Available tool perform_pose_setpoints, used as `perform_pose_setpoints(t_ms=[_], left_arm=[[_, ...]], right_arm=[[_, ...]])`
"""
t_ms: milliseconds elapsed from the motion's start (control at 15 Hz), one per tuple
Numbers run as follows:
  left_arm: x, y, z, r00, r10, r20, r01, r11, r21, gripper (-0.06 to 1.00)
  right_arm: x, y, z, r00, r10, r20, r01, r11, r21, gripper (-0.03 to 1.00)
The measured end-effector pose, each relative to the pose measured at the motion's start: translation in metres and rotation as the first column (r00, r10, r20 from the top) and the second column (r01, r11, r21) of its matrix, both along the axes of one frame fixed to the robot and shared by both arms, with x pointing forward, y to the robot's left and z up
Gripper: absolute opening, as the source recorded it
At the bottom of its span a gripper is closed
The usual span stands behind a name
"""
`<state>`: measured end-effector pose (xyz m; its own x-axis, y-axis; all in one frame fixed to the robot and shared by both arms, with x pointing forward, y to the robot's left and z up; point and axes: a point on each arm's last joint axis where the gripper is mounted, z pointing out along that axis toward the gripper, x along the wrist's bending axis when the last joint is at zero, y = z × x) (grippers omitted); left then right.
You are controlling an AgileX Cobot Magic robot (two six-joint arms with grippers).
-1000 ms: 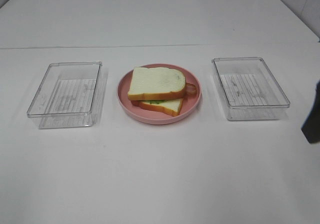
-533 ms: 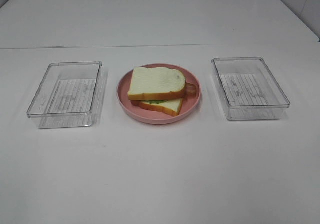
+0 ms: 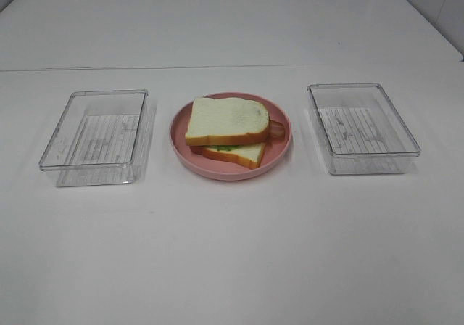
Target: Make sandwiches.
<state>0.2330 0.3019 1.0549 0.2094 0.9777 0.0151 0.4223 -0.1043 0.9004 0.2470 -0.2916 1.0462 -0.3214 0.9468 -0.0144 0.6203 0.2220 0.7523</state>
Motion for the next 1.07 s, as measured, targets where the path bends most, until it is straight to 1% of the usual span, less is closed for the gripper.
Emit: perform_pose_setpoints(t_ms=[200,333,400,1000,1067], left_arm=[[0.0000,-0.0001,0.0000,1.000,-0.002,0.000,0.002,1.000,0.002,0.71],[-0.0003,-0.0016,0.0000,1.000,-0.030,0.004,0.030,0.999,0.020,0.71],[-0.0005,-0.0022,0.0000,0.999,-0.036,0.004,0.036,0.999,0.017,0.71],[-0.0005,-0.0024,0.0000,0.999,-0.039,0.004,0.039,0.999,0.019,0.71],[-0.0005,-0.0024,0.0000,0.999,-0.039,0.004,0.039,0.999,0.019,0.71]], right_arm=[[0.0000,0.0000,0.0000,1.000,0.000,0.000,0.000,1.000,0.000,0.76],[0.0001,0.0000,-0.0003,1.000,0.000,-0.001,0.000,1.000,0.000,0.76],[0.0001,0.0000,-0.0003,1.000,0.000,-0.001,0.000,1.000,0.000,0.76],[0.0001,0.0001,-0.0003,1.000,-0.003,-0.001,0.003,1.000,0.001,0.76],[0.0002,0.0000,-0.0003,1.000,-0.027,-0.002,0.027,1.000,0.002,0.76]])
